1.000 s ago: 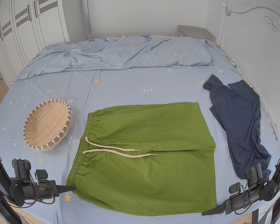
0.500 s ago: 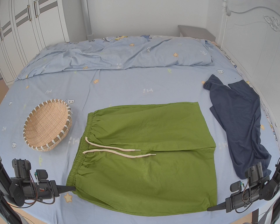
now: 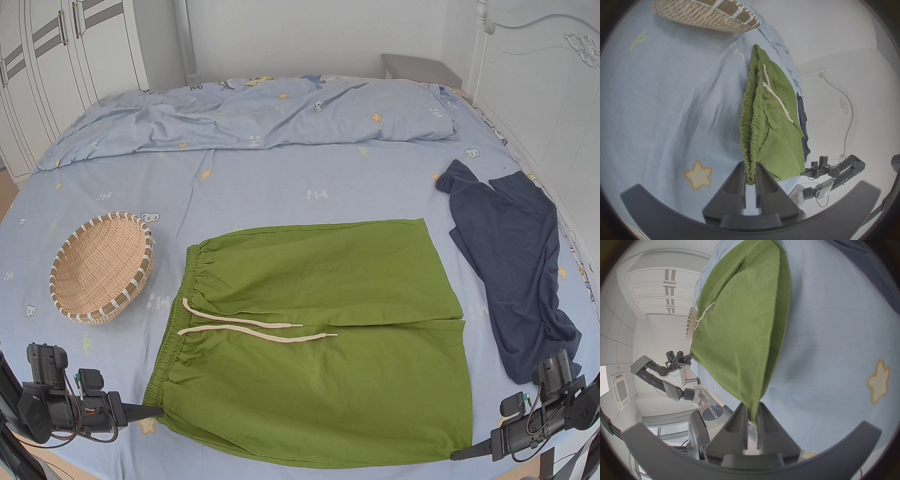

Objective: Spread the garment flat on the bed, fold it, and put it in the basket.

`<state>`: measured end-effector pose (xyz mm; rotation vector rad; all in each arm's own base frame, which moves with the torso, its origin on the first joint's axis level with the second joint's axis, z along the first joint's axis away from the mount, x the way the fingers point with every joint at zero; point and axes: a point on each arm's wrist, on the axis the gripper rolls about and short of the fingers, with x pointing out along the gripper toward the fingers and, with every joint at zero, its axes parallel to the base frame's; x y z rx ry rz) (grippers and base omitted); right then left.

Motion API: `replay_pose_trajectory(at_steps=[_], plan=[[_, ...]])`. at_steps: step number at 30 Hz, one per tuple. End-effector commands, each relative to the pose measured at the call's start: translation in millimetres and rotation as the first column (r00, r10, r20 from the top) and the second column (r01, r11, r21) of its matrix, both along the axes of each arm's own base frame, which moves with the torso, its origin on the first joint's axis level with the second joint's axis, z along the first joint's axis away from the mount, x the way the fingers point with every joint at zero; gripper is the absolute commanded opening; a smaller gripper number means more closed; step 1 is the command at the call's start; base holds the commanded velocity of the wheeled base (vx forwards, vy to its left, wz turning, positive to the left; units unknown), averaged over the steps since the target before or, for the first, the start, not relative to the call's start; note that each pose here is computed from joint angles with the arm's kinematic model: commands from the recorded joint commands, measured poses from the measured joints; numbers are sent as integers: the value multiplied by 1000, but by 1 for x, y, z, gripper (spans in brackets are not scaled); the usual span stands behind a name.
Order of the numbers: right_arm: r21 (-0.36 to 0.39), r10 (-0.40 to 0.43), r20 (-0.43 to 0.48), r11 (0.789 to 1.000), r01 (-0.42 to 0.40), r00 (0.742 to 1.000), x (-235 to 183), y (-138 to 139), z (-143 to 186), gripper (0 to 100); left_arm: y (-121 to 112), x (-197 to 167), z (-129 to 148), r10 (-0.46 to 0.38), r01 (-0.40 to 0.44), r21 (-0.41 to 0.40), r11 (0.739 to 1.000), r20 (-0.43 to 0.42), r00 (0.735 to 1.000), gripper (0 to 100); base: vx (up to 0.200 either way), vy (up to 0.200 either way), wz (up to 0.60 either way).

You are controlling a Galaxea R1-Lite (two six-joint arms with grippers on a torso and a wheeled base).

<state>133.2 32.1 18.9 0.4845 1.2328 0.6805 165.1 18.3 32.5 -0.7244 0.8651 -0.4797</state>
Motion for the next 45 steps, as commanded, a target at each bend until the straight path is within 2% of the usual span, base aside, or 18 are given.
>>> replay_pose_trajectory(at_steps=[1,5,11,14,20,23,28,33,38,42,45], plan=[[3,-2,42,1000,2,999,-18,-2,15,0,-3,-17,3,-4,4,2,1000,-58,998,0,0,0,0],[-3,6,19,1000,-6,1000,-25,-3,17,0,-2,-23,3,-8,10,26,1000,-71,997,0,0,0,0],[-11,20,-35,1000,-20,999,-45,-4,23,0,4,-39,-3,2,4,38,999,-153,988,0,0,0,0],[-12,21,-37,1000,-22,999,-50,-5,25,0,5,-42,-4,1,6,41,999,-162,987,0,0,0,0],[-12,14,-49,1000,-15,999,-64,-7,29,0,4,-54,-8,-41,51,42,998,-225,973,0,0,0,0],[-8,4,-47,1000,-4,999,-64,-8,30,0,3,-57,-8,-53,65,43,997,-236,970,0,0,0,0],[-2,-3,-5,1000,3,1000,-54,-7,37,0,2,-60,-3,-50,63,56,996,-204,978,0,0,0,0],[4,-48,62,999,48,997,-26,-8,60,0,-2,-56,16,-52,62,72,995,-132,990,0,0,0,0],[13,-60,109,998,59,992,2,-7,99,0,-9,-39,51,-16,15,-7,1000,-186,982,0,0,0,0],[23,-64,170,998,61,983,24,-6,133,0,-13,-25,81,-20,12,-40,999,-191,981,0,0,0,0],[25,-67,203,998,63,977,41,-5,155,0,-17,-13,104,-13,-6,-78,997,-239,971,0,0,0,0]])
